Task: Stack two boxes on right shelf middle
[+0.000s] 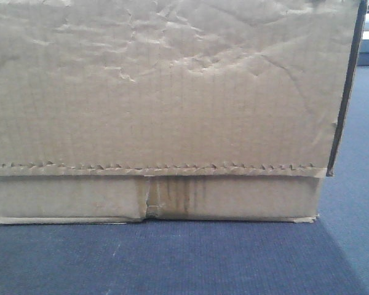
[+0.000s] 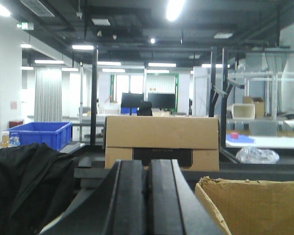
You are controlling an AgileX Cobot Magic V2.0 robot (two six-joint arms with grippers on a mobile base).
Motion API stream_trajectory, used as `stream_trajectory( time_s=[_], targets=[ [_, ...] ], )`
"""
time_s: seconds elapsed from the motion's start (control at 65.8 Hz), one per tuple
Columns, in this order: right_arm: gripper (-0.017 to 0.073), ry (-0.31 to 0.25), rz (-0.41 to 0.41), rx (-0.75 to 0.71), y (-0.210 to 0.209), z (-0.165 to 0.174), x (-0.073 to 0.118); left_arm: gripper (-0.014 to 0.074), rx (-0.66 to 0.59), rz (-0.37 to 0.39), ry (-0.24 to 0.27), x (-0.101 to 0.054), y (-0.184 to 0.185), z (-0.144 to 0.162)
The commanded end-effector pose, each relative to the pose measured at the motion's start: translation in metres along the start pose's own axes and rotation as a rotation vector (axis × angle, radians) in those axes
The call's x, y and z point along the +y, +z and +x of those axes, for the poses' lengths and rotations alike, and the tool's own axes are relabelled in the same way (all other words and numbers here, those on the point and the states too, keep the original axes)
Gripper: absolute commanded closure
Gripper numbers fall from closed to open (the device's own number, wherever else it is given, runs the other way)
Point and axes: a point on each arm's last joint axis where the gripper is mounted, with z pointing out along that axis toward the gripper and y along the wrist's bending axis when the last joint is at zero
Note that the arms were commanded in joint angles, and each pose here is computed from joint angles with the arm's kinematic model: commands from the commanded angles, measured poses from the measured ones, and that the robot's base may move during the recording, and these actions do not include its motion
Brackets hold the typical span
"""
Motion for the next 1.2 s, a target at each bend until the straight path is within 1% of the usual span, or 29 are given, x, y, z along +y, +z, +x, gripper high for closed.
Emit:
stream_trajectory(
  time_s=[0.0, 0.061, 0.106, 0.182, 0.213, 0.228, 0.304, 0.35, 0.365, 0.456, 0.502, 0.532, 0.608, 0.654, 0.669, 0.73, 0.745, 0.76, 0.775, 0.821, 0.836, 0.851, 0.882, 0.958, 0.988, 1.049, 1.095, 1.186],
  targets=[
    [0.0708, -0.002, -0.006, 0.092, 0.007, -0.025, 0.001, 0.0689, 0.136, -0.016, 0.020, 0.002, 0.010, -0.026],
    [0.0662, -0.002, -0.011, 0.161, 0.019, -0.042, 0.001, 0.0632, 0.248, -0.020, 0.019, 0.003, 0.025, -0.037],
    [0.0619, -0.002, -0.013, 0.208, 0.029, -0.046, 0.001, 0.0576, 0.287, -0.023, 0.021, 0.003, 0.033, -0.045],
    [0.0490, -0.001, -0.017, 0.293, 0.047, -0.052, 0.001, 0.0453, 0.394, -0.026, 0.026, 0.004, 0.054, -0.048],
    [0.0435, 0.000, -0.018, 0.335, 0.057, -0.051, 0.001, 0.0386, 0.419, -0.027, 0.026, 0.004, 0.061, -0.050],
    [0.0394, 0.000, -0.018, 0.345, 0.060, -0.052, 0.001, 0.0361, 0.439, -0.027, 0.026, 0.004, 0.067, -0.049],
    [0.0261, 0.002, -0.019, 0.407, 0.078, -0.048, 0.001, 0.0236, 0.458, -0.005, 0.025, 0.002, 0.081, -0.047],
    [0.0178, 0.003, -0.018, 0.436, 0.089, -0.044, 0.001, 0.0171, 0.458, 0.019, 0.026, 0.000, 0.089, -0.044],
    [0.0146, 0.003, -0.018, 0.444, 0.091, -0.042, 0.000, 0.0162, 0.467, 0.026, 0.026, -0.001, 0.092, -0.042],
    [0.0041, 0.004, -0.019, 0.466, 0.101, -0.037, 0.000, 0.0067, 0.514, 0.057, 0.036, -0.005, 0.103, -0.034],
    [0.0003, 0.004, -0.018, 0.469, 0.105, -0.035, 0.000, 0.0044, 0.554, 0.061, 0.039, -0.006, 0.110, -0.028],
    [-0.0008, 0.004, -0.018, 0.465, 0.106, -0.035, 0.000, 0.0038, 0.578, 0.063, 0.041, -0.007, 0.115, -0.025],
    [0.0001, 0.004, -0.021, 0.460, 0.108, -0.035, 0.001, 0.0038, 0.645, 0.062, 0.044, -0.008, 0.126, -0.021],
    [0.0001, 0.005, -0.028, 0.453, 0.108, -0.036, 0.001, 0.0039, 0.687, 0.055, 0.060, -0.007, 0.133, -0.022],
    [0.0001, 0.005, -0.031, 0.453, 0.108, -0.036, 0.002, 0.0041, 0.721, 0.050, 0.066, -0.007, 0.137, -0.020],
    [0.0001, 0.006, -0.041, 0.452, 0.108, -0.036, 0.003, 0.0046, 0.788, 0.030, 0.083, -0.005, 0.150, -0.023],
    [0.0001, 0.006, -0.043, 0.452, 0.108, -0.036, 0.003, 0.0046, 0.827, 0.022, 0.091, -0.004, 0.154, -0.021],
    [0.0001, 0.006, -0.046, 0.452, 0.108, -0.036, 0.003, 0.0046, 0.827, 0.019, 0.092, -0.004, 0.156, -0.024],
    [0.0001, 0.006, -0.048, 0.452, 0.108, -0.036, 0.004, 0.0046, 0.866, 0.014, 0.095, -0.003, 0.161, -0.021],
    [0.0001, 0.006, -0.050, 0.452, 0.108, -0.036, 0.004, 0.0046, 0.931, -0.012, 0.105, 0.000, 0.174, -0.023],
    [0.0001, 0.006, -0.050, 0.452, 0.108, -0.036, 0.004, 0.0046, 0.930, -0.022, 0.110, 0.002, 0.177, -0.026],
    [0.0001, 0.006, -0.053, 0.452, 0.108, -0.036, 0.004, 0.0046, 0.963, -0.030, 0.123, 0.003, 0.182, -0.023],
    [0.0001, 0.006, -0.055, 0.452, 0.108, -0.036, 0.004, 0.0046, 0.984, -0.044, 0.141, 0.007, 0.190, -0.026],
    [0.0001, 0.007, -0.062, 0.451, 0.108, -0.036, 0.005, 0.0046, 1.060, -0.056, 0.188, 0.016, 0.209, -0.023],
    [0.0001, 0.007, -0.067, 0.451, 0.108, -0.036, 0.006, 0.0046, 1.073, -0.071, 0.192, 0.022, 0.215, -0.025],
    [0.0001, 0.008, -0.078, 0.453, 0.108, -0.036, 0.007, 0.0046, 1.123, -0.073, 0.204, 0.031, 0.228, -0.020],
    [0.0001, 0.008, -0.086, 0.453, 0.108, -0.036, 0.008, 0.0046, 1.151, -0.069, 0.218, 0.040, 0.235, -0.017],
    [0.0001, 0.009, -0.099, 0.453, 0.108, -0.036, 0.009, 0.0046, 1.211, -0.057, 0.226, 0.056, 0.249, -0.003]
  ],
)
